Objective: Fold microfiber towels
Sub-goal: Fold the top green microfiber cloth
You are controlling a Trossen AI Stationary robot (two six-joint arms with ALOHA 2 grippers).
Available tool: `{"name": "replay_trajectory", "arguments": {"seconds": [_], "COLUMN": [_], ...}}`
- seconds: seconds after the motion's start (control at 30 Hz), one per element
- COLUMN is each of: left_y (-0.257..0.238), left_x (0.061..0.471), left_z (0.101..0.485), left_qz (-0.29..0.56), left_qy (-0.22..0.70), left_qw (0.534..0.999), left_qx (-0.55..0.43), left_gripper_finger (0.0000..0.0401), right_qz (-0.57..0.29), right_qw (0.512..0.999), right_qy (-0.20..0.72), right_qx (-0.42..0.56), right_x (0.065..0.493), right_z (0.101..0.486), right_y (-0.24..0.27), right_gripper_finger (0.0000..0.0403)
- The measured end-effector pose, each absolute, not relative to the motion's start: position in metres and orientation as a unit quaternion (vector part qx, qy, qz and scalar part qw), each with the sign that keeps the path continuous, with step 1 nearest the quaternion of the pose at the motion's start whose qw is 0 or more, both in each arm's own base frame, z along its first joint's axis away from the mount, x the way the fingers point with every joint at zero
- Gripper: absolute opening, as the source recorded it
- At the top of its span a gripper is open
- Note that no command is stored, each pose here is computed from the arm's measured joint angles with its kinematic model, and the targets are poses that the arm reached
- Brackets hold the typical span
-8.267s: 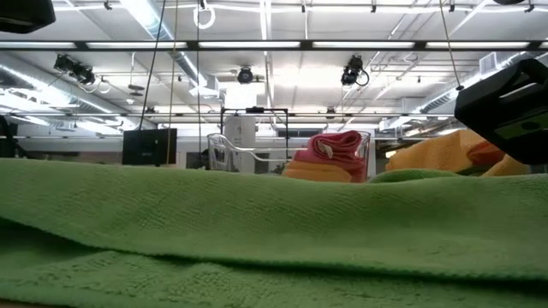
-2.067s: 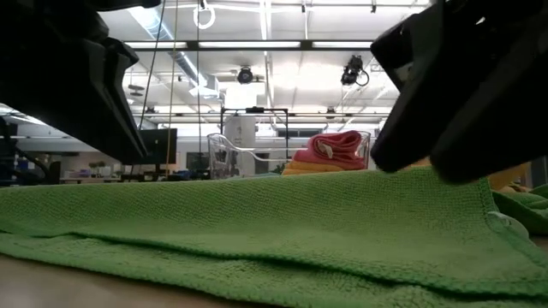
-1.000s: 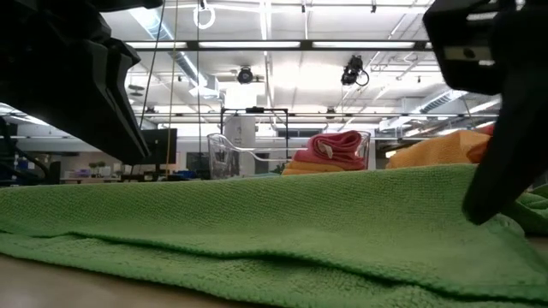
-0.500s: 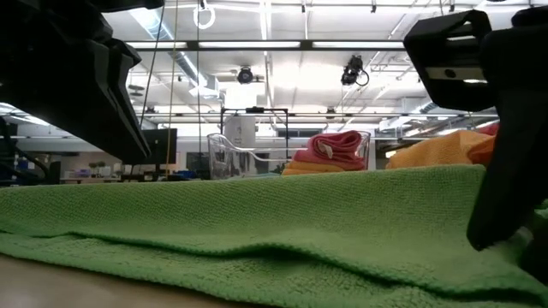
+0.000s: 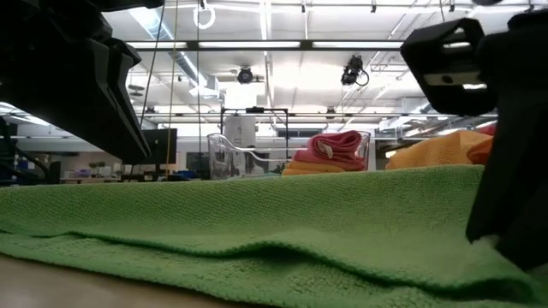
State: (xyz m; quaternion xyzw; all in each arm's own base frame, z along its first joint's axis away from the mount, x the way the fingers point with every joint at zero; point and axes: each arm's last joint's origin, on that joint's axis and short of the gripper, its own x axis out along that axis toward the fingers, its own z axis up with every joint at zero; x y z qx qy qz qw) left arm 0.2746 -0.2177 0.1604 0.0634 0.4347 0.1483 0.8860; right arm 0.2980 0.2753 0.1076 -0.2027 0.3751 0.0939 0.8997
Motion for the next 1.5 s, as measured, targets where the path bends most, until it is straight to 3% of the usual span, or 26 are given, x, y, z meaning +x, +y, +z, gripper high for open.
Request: {"name": "replay_trajectory", "arguments": {"seconds": [0.8,1.5], "left_y": [-0.217,-0.217], "left_x": [0.275,0.275], "left_z": [0.160,0.160], "left_qz": [0.150,0.151], "left_qy": [0.436,0.435], "left_qw": [0.885,0.886], "left_qx": [0.064,0.061], "left_gripper_finger": [0.0055,0.0053], "right_qz": [0.150,0.157], "right_qw": [0.918,0.902], "right_qy": [0.347,0.390], "right_qx": [-0.117,-0.102], "right_x": [0.303,0.294], "right_z": [0.142,0.124], "right_y": [0.282,0.275], "right_gripper_finger": [0.0039,0.0053]}}
